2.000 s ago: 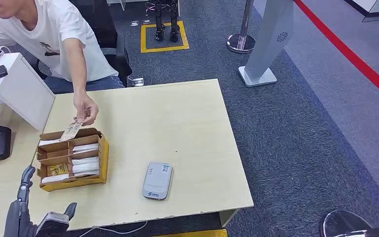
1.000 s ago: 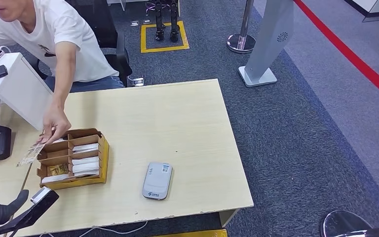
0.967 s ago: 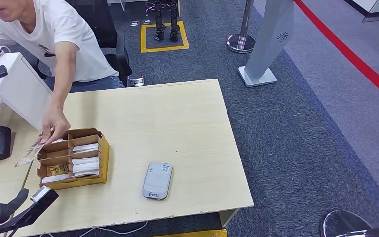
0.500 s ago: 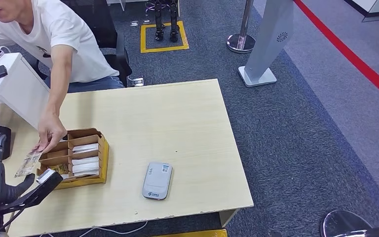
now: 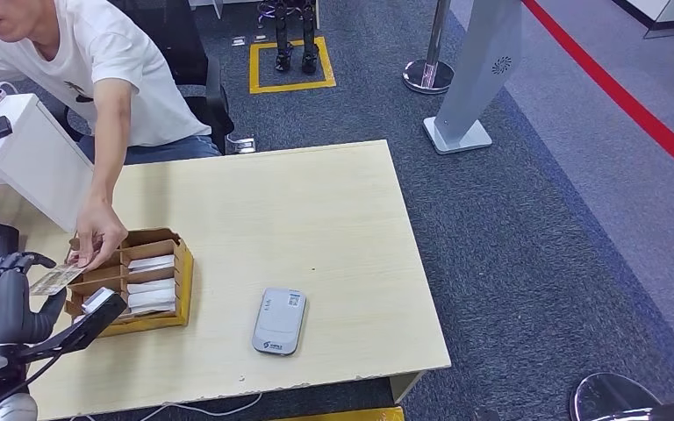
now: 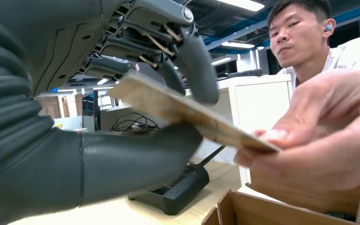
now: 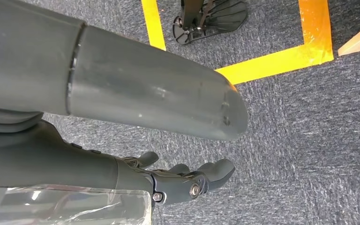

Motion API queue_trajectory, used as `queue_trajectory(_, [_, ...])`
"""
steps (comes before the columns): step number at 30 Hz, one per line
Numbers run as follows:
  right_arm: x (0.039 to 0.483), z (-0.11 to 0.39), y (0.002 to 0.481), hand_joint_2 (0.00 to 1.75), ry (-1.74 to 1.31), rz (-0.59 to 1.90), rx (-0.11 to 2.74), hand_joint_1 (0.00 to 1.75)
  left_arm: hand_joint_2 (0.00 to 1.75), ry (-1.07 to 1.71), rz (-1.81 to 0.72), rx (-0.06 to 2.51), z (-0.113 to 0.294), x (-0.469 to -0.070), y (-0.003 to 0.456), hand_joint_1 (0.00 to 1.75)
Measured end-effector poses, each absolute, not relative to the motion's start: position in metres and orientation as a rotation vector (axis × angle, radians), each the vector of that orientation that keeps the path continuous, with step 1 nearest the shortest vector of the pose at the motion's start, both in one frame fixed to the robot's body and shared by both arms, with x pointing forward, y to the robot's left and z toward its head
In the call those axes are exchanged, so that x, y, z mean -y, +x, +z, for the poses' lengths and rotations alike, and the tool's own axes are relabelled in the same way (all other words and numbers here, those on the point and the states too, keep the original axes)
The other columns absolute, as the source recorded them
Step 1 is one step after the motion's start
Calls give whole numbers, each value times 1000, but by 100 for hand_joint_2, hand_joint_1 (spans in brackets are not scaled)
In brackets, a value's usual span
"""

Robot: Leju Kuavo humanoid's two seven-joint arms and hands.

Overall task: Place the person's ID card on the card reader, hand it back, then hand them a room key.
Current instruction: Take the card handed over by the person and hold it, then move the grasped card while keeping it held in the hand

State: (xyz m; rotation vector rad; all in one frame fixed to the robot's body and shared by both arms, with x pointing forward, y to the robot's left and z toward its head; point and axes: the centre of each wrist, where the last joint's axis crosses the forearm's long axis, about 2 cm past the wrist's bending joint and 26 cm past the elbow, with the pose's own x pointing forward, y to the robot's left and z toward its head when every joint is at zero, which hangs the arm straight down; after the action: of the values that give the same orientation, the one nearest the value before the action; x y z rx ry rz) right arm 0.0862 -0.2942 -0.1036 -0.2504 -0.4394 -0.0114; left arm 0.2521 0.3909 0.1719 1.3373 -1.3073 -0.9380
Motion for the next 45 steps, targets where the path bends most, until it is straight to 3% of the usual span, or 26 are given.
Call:
queue_trajectory(34, [293, -104, 87, 0, -241, 0, 440, 0, 175, 1312, -946, 1366, 177, -382, 271, 175])
queue_trajectory(45, [283, -99, 107, 0, -207, -3, 490, 0, 175, 1321, -1203, 1553, 188, -296, 302, 175])
